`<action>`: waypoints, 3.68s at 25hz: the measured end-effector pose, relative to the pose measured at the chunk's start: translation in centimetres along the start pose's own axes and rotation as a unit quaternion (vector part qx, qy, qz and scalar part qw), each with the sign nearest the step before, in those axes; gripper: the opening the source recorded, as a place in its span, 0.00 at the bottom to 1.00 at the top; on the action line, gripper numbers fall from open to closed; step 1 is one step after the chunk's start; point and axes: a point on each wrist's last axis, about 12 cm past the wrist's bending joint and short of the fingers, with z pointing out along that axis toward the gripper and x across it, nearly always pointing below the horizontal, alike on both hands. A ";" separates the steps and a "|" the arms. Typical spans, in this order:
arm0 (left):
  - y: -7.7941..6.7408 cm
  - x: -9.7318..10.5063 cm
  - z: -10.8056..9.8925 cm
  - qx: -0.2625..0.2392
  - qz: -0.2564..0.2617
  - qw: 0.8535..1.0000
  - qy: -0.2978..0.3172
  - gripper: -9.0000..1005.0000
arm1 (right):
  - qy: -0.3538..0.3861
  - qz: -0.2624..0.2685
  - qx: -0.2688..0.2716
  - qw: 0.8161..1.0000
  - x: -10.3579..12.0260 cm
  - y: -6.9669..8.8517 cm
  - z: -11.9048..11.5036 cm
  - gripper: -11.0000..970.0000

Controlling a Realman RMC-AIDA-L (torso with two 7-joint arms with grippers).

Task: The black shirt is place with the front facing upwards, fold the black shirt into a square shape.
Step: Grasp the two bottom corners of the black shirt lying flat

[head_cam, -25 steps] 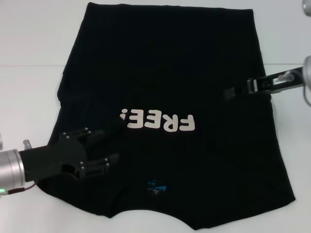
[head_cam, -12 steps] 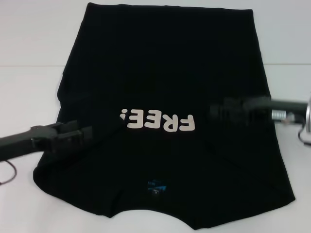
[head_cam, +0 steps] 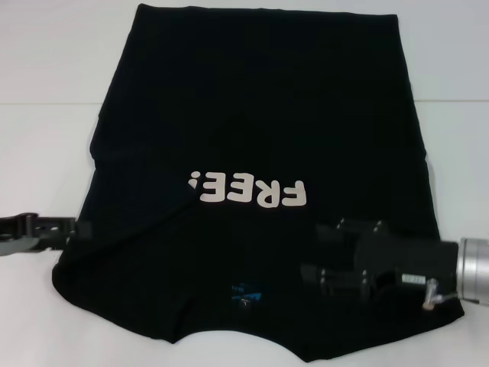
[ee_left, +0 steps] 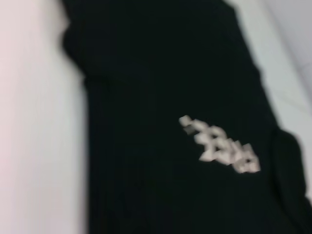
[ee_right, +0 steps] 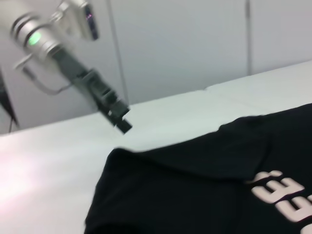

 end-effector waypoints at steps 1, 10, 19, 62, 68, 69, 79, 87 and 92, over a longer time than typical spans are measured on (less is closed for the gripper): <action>0.1 -0.1 -0.2 -0.011 -0.006 1.000 0.005 0.75 | 0.004 -0.003 -0.001 1.000 0.2 0.1 0.1 0.76; 1.0 -0.2 -0.3 -0.092 -0.024 0.995 0.032 0.75 | 0.016 -0.004 -0.003 1.000 1.2 0.7 0.6 0.76; 0.4 -0.4 1.8 -0.123 0.014 0.990 0.062 0.75 | 0.015 -0.002 -0.007 1.000 1.1 0.8 0.6 0.76; -1.2 -0.7 3.3 -0.174 0.106 0.974 0.098 0.08 | 0.004 0.024 -0.014 1.000 1.0 1.0 0.5 0.76; -1.2 -0.7 3.0 -0.163 0.097 0.977 0.094 0.02 | 0.003 0.027 -0.013 1.000 0.9 0.9 0.4 0.76; -1.2 -0.7 2.9 -0.157 0.092 0.979 0.091 0.02 | 0.002 0.031 -0.013 0.999 0.9 0.9 0.3 0.76; -0.8 -0.2 2.1 -0.126 0.084 0.986 0.073 0.02 | 0.030 0.183 0.031 0.982 -2.4 -2.3 -4.5 0.76; -0.9 -0.1 1.9 -0.116 0.107 0.985 0.072 0.02 | 0.174 0.422 0.110 0.883 -6.8 -5.7 -11.3 0.76; -0.7 -0.2 1.5 -0.114 0.110 0.985 0.064 0.02 | 0.235 0.445 0.138 0.853 -7.6 -6.2 -11.8 0.76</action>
